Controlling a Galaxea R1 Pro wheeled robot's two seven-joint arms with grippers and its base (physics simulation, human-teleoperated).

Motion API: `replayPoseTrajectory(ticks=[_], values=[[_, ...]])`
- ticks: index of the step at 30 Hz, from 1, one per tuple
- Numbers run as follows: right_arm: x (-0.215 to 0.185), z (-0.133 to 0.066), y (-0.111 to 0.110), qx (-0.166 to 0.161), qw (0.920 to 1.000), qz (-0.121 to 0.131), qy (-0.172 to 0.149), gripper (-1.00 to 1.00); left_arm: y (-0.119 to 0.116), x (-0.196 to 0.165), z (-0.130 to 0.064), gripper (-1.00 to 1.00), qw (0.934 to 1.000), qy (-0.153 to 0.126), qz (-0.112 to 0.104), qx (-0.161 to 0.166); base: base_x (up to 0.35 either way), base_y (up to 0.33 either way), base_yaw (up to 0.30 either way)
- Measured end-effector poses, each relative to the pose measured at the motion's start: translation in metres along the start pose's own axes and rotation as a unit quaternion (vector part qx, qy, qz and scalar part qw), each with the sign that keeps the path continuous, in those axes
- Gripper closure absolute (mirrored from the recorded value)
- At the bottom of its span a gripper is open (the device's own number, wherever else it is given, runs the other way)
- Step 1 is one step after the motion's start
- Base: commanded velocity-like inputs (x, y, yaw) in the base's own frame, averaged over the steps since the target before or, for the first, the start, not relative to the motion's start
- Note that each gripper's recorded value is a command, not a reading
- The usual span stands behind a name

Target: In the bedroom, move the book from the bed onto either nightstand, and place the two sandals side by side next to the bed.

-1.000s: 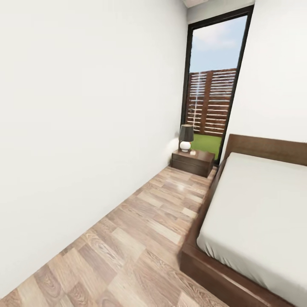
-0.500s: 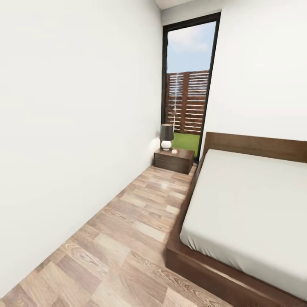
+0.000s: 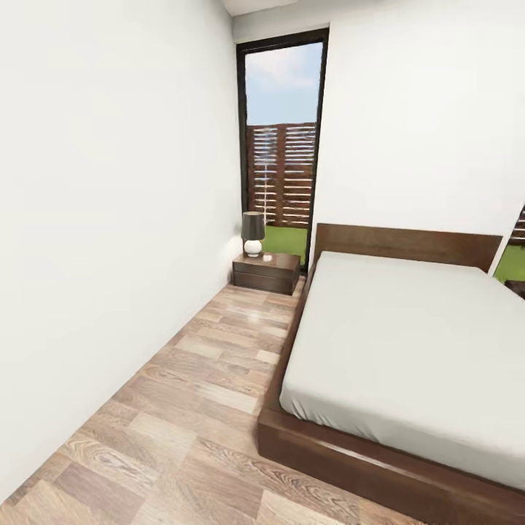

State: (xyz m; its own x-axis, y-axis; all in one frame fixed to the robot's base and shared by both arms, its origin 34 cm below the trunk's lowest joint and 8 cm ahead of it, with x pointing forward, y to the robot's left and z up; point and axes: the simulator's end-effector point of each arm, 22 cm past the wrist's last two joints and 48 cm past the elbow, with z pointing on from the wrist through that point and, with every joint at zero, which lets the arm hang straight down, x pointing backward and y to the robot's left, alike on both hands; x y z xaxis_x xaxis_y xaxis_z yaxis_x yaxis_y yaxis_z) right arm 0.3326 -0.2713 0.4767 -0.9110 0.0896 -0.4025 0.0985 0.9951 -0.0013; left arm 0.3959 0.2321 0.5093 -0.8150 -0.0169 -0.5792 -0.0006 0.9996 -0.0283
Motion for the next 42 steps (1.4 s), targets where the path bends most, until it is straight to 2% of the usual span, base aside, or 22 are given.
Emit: replayPoseTrajectory(ticks=[42], values=[[0.0, 0.0, -0.0002, 0.0, 1.0, 0.001, 0.0, -1.0, -0.0003, 0.0, 0.0, -1.0, 1.0, 0.0, 0.0, 0.001, 0.0, 0.0, -0.3]])
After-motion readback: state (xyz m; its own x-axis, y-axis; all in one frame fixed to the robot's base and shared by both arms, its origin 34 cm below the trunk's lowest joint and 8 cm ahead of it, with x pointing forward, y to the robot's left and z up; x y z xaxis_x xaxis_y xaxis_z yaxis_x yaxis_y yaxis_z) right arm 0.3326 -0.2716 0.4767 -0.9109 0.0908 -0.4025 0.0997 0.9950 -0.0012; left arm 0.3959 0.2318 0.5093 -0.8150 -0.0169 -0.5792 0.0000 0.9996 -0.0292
